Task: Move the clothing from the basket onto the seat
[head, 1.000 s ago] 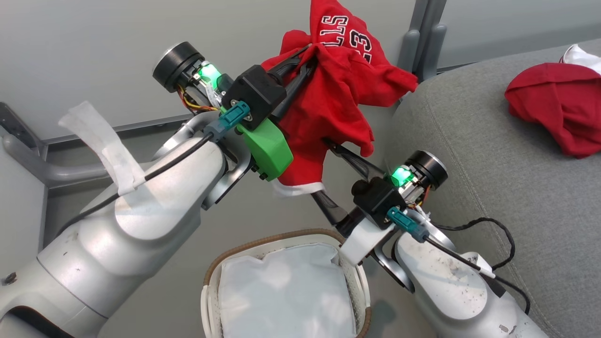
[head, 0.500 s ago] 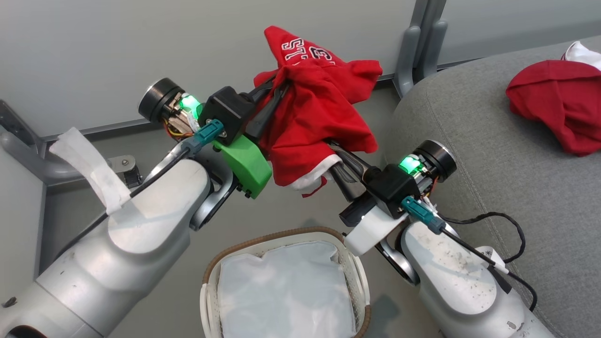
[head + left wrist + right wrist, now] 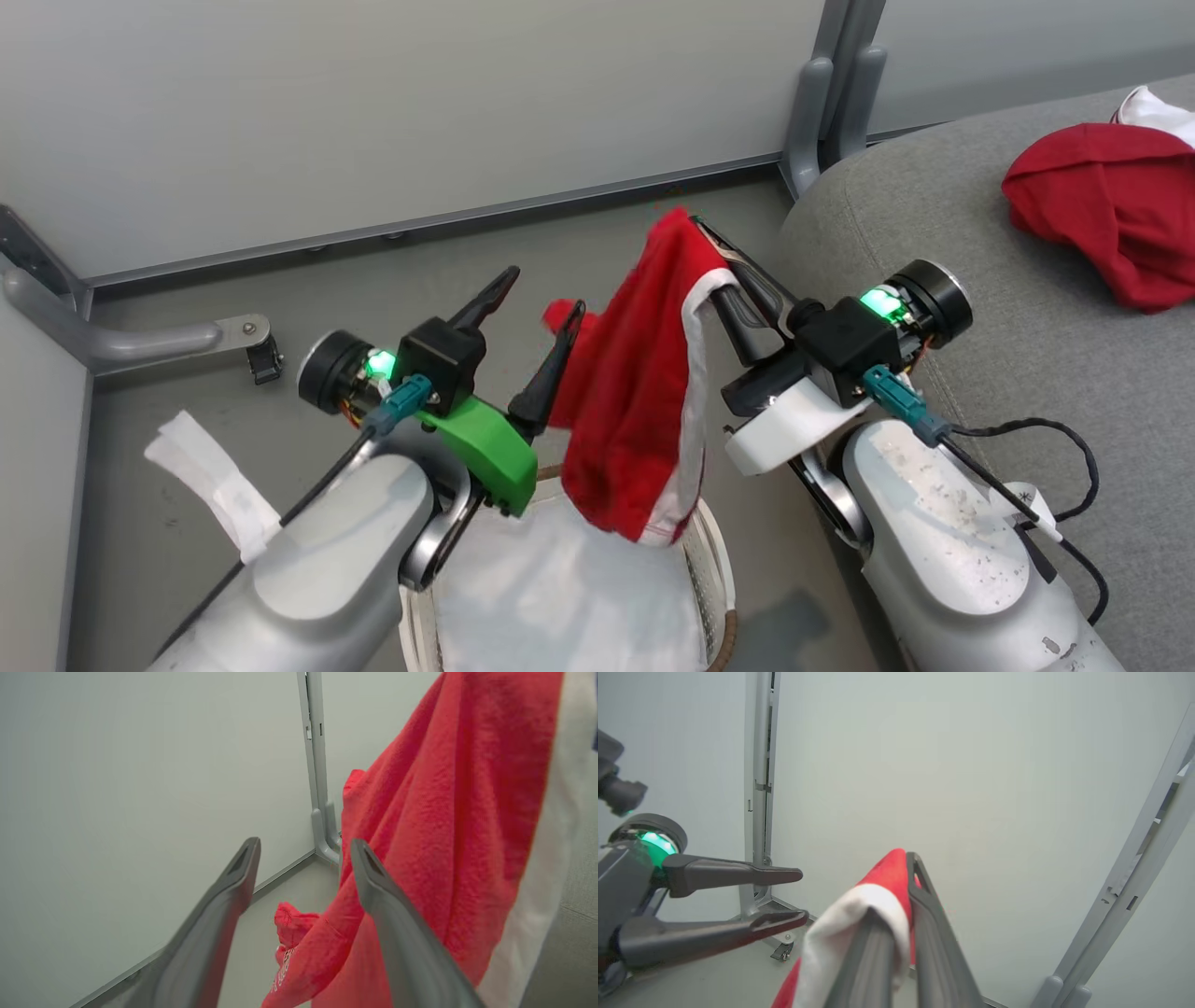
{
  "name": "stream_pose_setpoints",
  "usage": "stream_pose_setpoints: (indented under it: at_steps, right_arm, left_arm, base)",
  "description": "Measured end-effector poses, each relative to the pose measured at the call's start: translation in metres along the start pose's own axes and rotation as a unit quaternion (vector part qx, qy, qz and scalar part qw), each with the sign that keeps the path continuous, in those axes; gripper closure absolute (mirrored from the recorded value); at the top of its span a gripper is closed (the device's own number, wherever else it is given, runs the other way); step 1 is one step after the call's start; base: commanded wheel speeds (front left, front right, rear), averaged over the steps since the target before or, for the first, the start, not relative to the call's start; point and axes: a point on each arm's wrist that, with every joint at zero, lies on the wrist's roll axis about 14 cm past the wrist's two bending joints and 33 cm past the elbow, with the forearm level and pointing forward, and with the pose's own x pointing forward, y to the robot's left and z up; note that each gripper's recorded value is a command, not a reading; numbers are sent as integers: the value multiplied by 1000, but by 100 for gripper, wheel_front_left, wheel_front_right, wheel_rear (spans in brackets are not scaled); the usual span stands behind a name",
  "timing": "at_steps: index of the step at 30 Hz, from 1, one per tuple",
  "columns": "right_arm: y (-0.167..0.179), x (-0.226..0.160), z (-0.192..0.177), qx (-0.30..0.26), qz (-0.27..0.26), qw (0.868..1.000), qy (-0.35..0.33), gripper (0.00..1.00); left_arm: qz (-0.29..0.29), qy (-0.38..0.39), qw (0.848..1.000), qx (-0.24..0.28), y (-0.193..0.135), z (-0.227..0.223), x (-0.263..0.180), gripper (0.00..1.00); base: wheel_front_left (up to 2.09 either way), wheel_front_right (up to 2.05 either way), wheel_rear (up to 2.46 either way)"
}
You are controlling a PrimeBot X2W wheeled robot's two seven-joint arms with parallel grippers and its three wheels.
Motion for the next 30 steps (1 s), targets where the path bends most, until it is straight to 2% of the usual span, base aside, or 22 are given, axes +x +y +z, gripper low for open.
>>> stream_pose_setpoints:
  at_steps: [4, 9, 19, 23, 30]
  right_arm:
    - [-8, -6, -5, -4, -16, 1000, 9, 100]
    - [-21, -16, -11, -7, -38, 999, 21, 100]
    - [-60, -38, -15, -39, -96, 994, 39, 100]
    - [-88, -51, -12, -66, -133, 988, 45, 100]
    - [-149, -86, 4, -118, -218, 967, 52, 100]
  left_arm:
    - [13, -4, 999, -41, -10, -9, -11, 0]
    - [20, 2, 998, -63, -22, -23, -25, 0]
    - [-1, -10, 997, -71, -41, -26, -23, 0]
    - [-24, -15, 997, -75, -52, -25, -12, 0]
    - [-81, -12, 994, -73, -77, -34, 14, 0]
  base:
    - [0, 0, 0]
    - [0, 0, 0]
    - [0, 0, 0]
    - [0, 0, 0]
    - [0, 0, 0]
